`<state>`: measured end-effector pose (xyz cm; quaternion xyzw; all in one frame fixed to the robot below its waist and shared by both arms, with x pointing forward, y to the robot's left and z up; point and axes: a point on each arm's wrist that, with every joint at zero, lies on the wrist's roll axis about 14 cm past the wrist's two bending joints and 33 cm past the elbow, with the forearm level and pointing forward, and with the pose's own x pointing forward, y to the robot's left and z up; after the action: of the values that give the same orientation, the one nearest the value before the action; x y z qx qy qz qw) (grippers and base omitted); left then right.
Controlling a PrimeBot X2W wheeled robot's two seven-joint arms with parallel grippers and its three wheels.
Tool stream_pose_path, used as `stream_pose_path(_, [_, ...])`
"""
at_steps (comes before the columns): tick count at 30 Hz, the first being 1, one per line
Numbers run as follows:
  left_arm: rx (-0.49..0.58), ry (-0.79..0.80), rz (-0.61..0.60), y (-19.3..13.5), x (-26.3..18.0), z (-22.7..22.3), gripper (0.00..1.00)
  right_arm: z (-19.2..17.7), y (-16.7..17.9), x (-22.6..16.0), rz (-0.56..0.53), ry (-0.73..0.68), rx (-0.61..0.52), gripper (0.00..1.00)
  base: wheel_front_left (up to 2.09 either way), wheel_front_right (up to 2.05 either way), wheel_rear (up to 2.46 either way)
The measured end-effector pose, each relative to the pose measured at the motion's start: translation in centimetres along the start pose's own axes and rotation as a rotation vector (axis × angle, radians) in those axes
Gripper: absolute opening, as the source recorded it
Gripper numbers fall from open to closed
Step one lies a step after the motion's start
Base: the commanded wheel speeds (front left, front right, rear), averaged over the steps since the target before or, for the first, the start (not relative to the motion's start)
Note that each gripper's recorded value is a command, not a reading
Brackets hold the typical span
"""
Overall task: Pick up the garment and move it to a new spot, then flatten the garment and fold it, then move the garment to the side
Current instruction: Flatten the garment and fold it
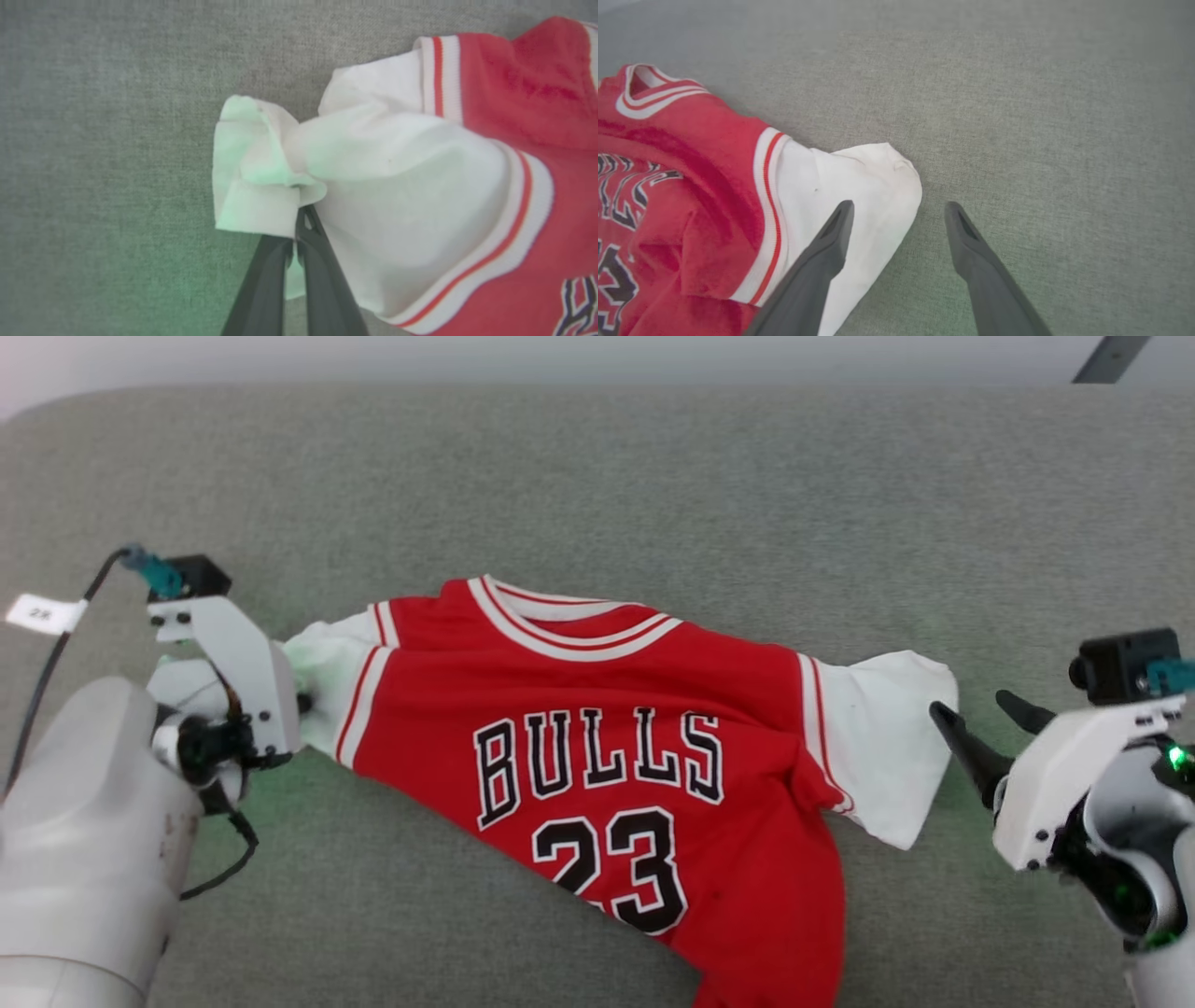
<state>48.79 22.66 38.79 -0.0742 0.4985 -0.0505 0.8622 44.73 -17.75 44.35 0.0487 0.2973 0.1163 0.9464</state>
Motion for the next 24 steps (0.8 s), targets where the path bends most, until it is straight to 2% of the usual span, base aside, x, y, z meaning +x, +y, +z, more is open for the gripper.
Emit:
stream_pose_path(12, [-0.001,-0.023,-0.011,0.2,-0.2,0.2,0.0,-3.6,0.3,4.9,0.024,0.354,0.02,1.0,0.0,0.0,0.0])
stream_pose_path(13, [-0.004,-0.026,-0.013,0.2,-0.2,0.2,0.0,-3.6,0.2,5.2,0.023,0.366,0.019,0.43,0.0,0.0,0.0])
stream_pose_path(14, [-0.006,-0.026,-0.012,0.3,-0.3,0.1,0.0,-3.7,0.1,5.4,0.018,0.381,0.015,0.0,0.0,0.0,0.0])
stream_pose_path(20, [-0.006,-0.046,-0.008,0.5,-1.0,0.7,0.0,-2.7,0.2,5.9,0.014,0.391,0.015,0.0,0.0,0.0,0.0])
stream_pose_path(24, [0.027,-0.11,-0.007,0.0,-2.3,3.0,0.0,-0.1,0.7,5.7,0.03,0.305,0.009,0.0,0.0,0.0,0.0])
